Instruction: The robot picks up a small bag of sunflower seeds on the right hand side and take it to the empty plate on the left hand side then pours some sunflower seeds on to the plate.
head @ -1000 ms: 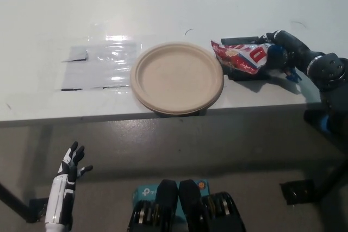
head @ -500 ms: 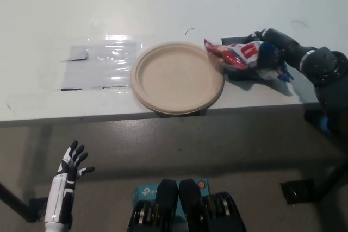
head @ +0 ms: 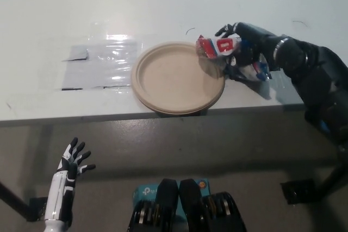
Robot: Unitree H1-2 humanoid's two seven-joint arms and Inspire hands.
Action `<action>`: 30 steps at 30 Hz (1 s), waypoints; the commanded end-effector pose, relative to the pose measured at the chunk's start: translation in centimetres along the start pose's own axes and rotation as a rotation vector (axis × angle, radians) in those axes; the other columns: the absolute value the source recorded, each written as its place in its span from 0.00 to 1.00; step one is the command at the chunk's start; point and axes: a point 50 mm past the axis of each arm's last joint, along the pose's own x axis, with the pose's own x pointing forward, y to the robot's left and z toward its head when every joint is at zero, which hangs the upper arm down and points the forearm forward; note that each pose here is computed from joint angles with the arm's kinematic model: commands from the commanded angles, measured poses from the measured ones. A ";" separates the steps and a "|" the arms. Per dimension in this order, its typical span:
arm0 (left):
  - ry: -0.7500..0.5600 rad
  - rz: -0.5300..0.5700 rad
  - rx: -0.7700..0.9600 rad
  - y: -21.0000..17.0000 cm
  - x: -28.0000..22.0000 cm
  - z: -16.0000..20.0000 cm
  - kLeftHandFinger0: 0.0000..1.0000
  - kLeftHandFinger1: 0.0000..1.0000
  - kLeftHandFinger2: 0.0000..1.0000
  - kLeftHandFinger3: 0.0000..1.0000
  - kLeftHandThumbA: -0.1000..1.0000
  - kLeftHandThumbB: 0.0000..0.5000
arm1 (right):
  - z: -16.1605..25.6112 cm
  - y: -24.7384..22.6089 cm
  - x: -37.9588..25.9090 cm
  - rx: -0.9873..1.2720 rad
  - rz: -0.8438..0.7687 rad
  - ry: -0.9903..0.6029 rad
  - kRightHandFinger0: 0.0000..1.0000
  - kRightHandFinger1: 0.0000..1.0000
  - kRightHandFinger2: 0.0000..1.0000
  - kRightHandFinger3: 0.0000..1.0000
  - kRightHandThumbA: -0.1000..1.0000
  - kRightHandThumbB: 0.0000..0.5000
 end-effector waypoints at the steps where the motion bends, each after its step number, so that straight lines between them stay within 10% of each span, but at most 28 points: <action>1: -0.069 0.001 0.008 0.4 0.7 1.1 0.74 0.88 0.98 1.00 1.00 0.00 | 3.9 -5.4 0.3 -0.120 -0.121 -0.097 0.08 0.51 0.81 0.82 0.47 0.00; 11: -0.075 -0.006 0.015 0.5 0.9 1.0 0.75 0.89 0.99 1.00 1.00 0.00 | 4.2 -5.3 0.5 -0.314 -0.126 -0.061 0.22 0.65 0.96 0.91 0.49 0.00; 19: -0.081 -0.007 0.020 0.6 1.3 1.1 0.74 0.88 0.98 1.00 1.00 0.00 | 3.9 -4.8 0.4 -0.560 -0.130 -0.065 0.03 0.25 0.34 0.41 0.42 0.00; 22: -0.073 -0.007 0.013 0.7 1.4 1.2 0.74 0.88 0.98 1.00 1.00 0.02 | 4.1 -4.4 0.2 -0.632 -0.129 -0.110 0.09 0.22 0.29 0.42 0.36 0.00; 24: -0.077 -0.007 0.011 0.6 1.5 1.3 0.73 0.87 0.97 1.00 1.00 0.03 | 4.1 -4.0 0.0 -0.661 -0.129 -0.136 0.00 0.01 0.10 0.27 0.37 0.00; 30: -0.078 -0.016 0.014 0.6 1.5 1.5 0.71 0.86 0.97 1.00 1.00 0.04 | 4.1 -2.7 -0.8 -0.717 -0.158 -0.237 0.00 0.00 0.00 0.11 0.32 0.00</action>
